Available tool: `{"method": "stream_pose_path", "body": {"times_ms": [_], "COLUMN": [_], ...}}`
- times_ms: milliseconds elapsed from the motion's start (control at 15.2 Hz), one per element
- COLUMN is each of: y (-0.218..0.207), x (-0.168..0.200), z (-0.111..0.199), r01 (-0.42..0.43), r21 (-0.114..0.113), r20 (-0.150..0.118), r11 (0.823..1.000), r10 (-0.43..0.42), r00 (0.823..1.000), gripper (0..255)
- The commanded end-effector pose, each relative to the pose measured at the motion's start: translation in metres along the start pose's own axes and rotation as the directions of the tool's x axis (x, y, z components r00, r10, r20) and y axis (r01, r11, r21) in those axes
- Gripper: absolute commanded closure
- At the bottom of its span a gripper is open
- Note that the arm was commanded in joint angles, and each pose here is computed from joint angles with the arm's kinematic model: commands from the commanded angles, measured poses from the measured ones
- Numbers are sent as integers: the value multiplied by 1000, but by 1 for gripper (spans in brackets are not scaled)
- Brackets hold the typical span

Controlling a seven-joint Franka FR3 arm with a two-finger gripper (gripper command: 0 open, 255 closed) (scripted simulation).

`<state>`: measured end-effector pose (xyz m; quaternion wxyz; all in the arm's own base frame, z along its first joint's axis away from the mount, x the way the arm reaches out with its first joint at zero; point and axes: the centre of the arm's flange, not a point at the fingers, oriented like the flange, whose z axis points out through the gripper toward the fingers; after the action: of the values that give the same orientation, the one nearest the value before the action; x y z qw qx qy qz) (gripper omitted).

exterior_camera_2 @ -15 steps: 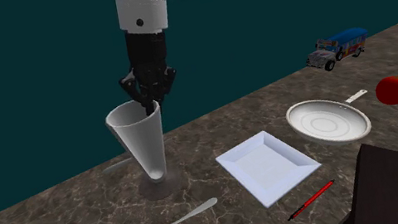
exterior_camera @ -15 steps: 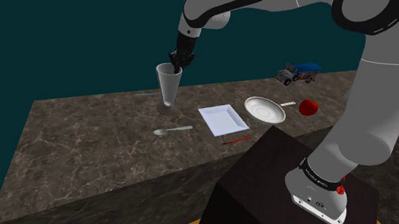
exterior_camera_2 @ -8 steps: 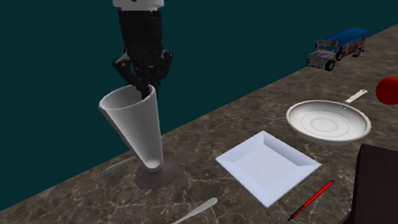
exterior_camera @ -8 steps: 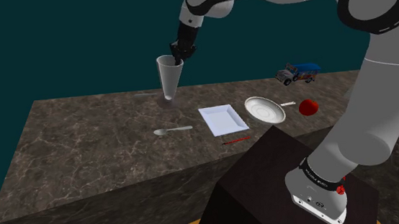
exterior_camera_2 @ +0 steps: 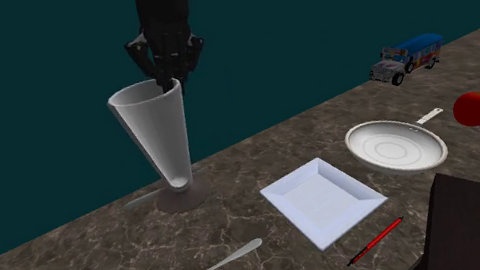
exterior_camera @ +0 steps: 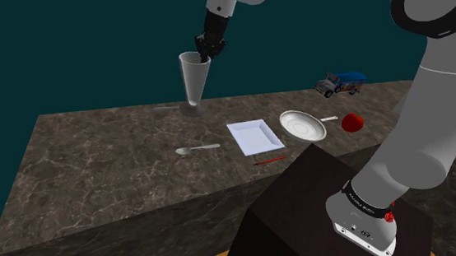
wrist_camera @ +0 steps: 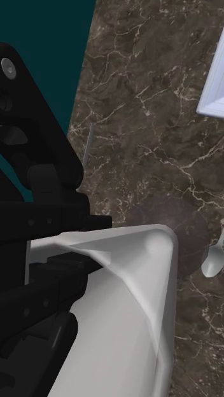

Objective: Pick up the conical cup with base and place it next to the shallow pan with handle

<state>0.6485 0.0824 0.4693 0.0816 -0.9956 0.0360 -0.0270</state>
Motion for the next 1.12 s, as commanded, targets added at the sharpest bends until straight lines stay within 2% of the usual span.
{"method": "stream_pose_path", "body": {"times_ms": [0,1056], "y": [-2,-16], "x": [1,5], "z": [-10,-93], "r01": [0,0], "r21": [0,0], "r20": [0,0], "r11": [1000,1000], "r10": [0,0], "r00": [1000,1000], "gripper": [255,255]}}
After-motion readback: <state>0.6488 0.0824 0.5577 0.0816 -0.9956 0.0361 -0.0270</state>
